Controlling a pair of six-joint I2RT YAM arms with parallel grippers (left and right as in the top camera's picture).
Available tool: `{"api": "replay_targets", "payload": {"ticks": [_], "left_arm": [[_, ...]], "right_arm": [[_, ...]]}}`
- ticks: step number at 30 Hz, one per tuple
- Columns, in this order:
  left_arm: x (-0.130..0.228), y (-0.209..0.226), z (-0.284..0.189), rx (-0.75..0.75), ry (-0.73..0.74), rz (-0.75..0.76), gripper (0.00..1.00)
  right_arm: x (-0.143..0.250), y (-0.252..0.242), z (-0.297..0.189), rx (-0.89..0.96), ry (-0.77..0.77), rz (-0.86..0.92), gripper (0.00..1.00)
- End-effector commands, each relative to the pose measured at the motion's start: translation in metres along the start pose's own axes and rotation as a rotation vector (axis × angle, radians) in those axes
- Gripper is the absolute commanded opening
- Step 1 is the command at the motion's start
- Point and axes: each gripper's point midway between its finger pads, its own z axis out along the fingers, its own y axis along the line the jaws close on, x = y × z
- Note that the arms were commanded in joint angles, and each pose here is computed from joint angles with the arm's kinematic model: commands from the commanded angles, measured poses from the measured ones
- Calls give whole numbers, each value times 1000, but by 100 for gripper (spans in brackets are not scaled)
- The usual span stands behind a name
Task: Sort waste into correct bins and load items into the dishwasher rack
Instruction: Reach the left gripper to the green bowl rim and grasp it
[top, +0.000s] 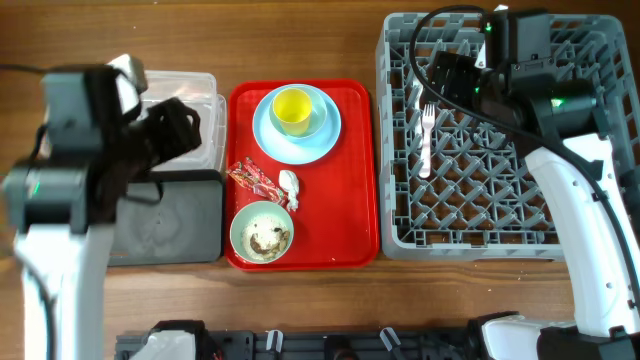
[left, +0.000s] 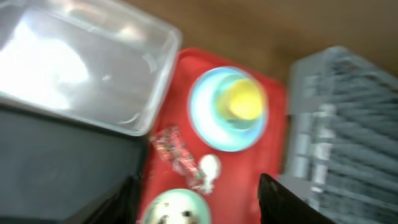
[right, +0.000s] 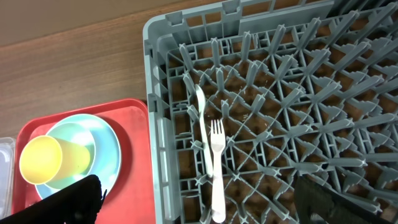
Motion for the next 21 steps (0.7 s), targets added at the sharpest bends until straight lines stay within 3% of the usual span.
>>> {"api": "replay_targets", "payload": {"ticks": [1, 7, 13, 21], "left_arm": [[-9, 27, 53, -179, 71, 6, 45], [-4, 39, 142, -236, 212, 35, 45], [1, 55, 195, -297, 256, 58, 15], [36, 66, 214, -310, 385, 41, 8]], "right_arm": [[-1, 0, 3, 7, 0, -6, 100], [-1, 0, 3, 7, 0, -6, 100], [-1, 0, 3, 7, 0, -6, 100], [-1, 0, 3, 7, 0, -6, 100]]}}
